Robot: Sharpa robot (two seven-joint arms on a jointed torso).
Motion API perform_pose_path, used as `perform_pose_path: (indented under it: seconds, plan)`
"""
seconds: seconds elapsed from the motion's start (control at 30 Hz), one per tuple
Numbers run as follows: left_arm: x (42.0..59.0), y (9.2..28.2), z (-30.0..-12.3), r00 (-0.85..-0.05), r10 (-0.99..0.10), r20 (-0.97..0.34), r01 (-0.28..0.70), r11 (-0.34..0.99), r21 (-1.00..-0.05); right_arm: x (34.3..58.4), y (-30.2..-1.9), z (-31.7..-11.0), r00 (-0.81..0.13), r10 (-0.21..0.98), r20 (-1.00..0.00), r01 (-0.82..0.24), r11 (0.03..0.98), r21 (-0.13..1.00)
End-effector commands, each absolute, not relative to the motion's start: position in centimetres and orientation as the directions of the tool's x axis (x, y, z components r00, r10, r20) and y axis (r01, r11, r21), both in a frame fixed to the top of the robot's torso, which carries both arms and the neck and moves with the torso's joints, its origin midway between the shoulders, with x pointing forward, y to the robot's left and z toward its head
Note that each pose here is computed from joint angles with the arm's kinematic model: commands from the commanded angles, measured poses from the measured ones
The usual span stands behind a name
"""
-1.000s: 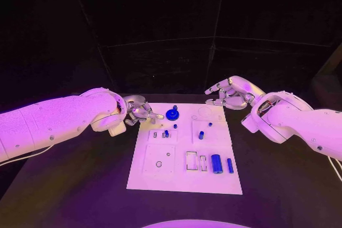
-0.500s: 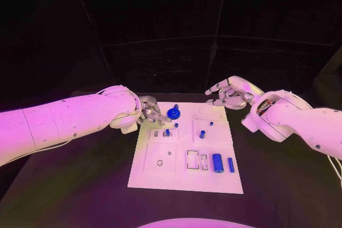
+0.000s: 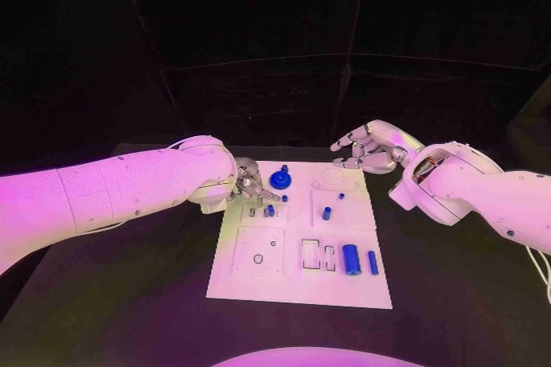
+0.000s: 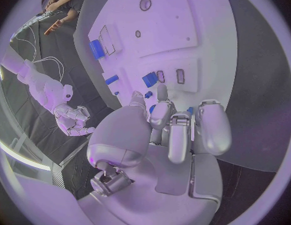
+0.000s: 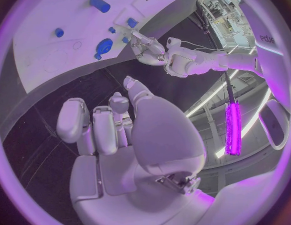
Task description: Assemble the parts on the task board
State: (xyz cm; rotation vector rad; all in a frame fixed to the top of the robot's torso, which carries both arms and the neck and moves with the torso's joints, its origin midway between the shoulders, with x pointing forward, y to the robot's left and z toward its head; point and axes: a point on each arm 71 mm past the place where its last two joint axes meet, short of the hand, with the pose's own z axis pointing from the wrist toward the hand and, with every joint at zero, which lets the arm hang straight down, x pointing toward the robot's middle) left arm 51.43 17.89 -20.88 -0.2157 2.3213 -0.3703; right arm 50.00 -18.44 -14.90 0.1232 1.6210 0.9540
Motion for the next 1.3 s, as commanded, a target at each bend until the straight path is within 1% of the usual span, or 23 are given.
perform_pose_path:
  seconds: [0.03, 0.5, 1.3]
  plan:
    - [51.4, 17.7, -21.0, -0.715, -0.246, -0.655, -0.046, 0.951, -0.307, 50.0, -18.3, -14.8, -0.304, 0.547, -0.78, -0.412, 0.663, 0.625]
    - [51.5, 16.5, -21.2, -0.744, -0.227, -0.628, -0.041, 0.954, -0.296, 50.1, -18.0, -14.8, -0.307, 0.546, -0.78, -0.412, 0.662, 0.626]
    - [51.8, 16.0, -21.4, -0.756, -0.222, -0.616, -0.05, 0.957, -0.285, 50.1, -17.9, -14.9, -0.313, 0.543, -0.78, -0.409, 0.664, 0.626]
